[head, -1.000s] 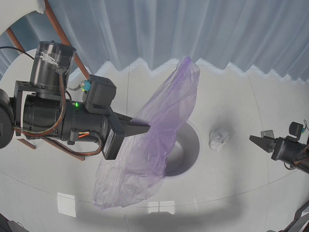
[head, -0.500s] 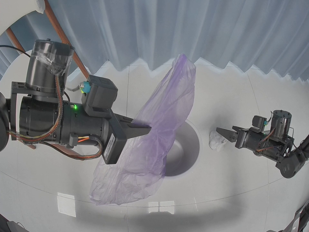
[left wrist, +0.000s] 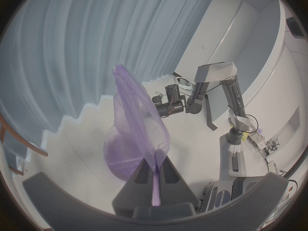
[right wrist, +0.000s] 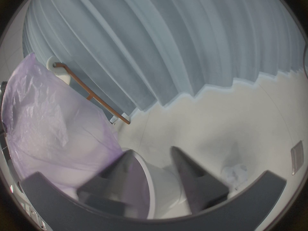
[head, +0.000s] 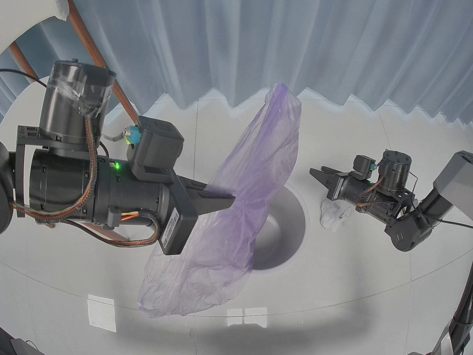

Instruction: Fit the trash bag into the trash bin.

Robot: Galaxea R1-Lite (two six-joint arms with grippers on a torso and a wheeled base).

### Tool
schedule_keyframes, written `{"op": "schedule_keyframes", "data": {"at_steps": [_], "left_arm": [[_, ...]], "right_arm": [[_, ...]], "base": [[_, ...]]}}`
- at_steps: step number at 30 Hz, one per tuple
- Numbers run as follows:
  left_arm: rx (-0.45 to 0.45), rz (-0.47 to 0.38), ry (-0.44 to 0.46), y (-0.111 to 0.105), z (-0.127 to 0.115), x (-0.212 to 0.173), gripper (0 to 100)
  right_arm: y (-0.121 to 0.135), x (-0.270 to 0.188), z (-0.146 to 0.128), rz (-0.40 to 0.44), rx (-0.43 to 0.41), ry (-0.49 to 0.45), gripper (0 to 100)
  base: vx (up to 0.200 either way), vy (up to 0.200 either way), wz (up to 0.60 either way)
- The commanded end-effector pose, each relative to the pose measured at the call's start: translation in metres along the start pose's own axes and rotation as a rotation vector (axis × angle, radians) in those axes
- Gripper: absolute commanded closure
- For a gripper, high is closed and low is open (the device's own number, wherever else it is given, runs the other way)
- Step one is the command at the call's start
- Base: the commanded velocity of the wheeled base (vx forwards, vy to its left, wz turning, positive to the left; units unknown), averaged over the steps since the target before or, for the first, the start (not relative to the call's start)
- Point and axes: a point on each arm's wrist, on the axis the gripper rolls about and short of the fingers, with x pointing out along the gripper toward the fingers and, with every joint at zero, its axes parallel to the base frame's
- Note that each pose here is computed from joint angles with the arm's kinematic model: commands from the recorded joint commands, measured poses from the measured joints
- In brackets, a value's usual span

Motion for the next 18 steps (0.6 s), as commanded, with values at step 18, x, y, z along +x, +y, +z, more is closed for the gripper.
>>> {"op": "schedule_keyframes", "data": {"at_steps": [18], "left_arm": [[0.004,-0.009,-0.003,-0.002,0.001,0.0,100]], "right_arm": [[-0.001,0.087,-0.023,0.353,-0.34,-0.179,100]], "base": [[0.0,0.0,0.0]]}}
